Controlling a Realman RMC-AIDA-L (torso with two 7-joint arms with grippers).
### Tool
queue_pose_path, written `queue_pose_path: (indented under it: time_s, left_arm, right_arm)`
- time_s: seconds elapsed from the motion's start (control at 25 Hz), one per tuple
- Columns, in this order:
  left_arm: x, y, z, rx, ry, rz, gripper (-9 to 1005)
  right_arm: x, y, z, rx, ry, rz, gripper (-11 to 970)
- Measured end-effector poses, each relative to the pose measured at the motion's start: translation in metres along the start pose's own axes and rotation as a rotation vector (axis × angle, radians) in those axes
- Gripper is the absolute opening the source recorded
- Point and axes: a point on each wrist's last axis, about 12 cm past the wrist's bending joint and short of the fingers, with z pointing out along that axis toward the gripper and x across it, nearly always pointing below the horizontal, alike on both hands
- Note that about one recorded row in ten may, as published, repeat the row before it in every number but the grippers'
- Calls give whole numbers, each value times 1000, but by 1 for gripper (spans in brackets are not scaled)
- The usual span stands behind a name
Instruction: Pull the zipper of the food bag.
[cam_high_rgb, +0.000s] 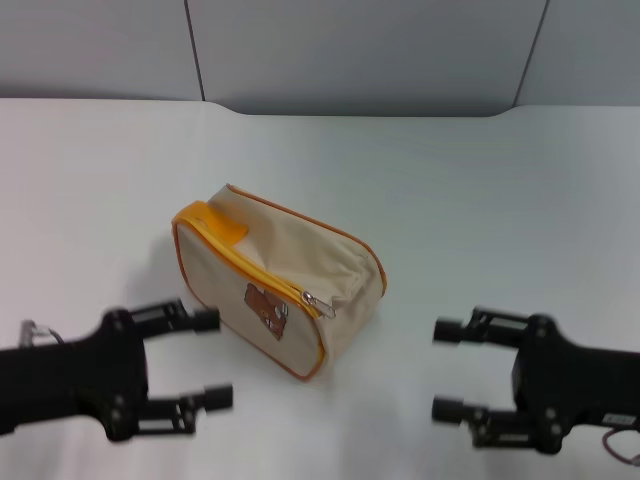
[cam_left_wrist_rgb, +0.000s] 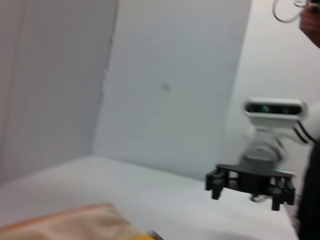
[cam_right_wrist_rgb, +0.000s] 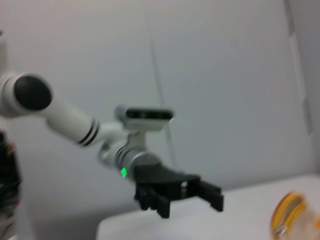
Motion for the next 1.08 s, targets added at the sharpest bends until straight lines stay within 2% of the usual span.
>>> queue_pose_path:
  time_s: [0.08, 0.36, 1.08]
  left_arm:
    - [5, -4, 4, 36, 32, -24, 824]
    - [15, -12, 15, 80, 63, -61, 819]
    - [20, -11, 18, 59, 84, -56, 819]
  right_arm:
    - [0, -2, 5, -48, 61, 28, 774]
    - [2, -12, 26, -73, 140, 25, 793]
    - [-3, -17, 30, -84, 142, -3, 817]
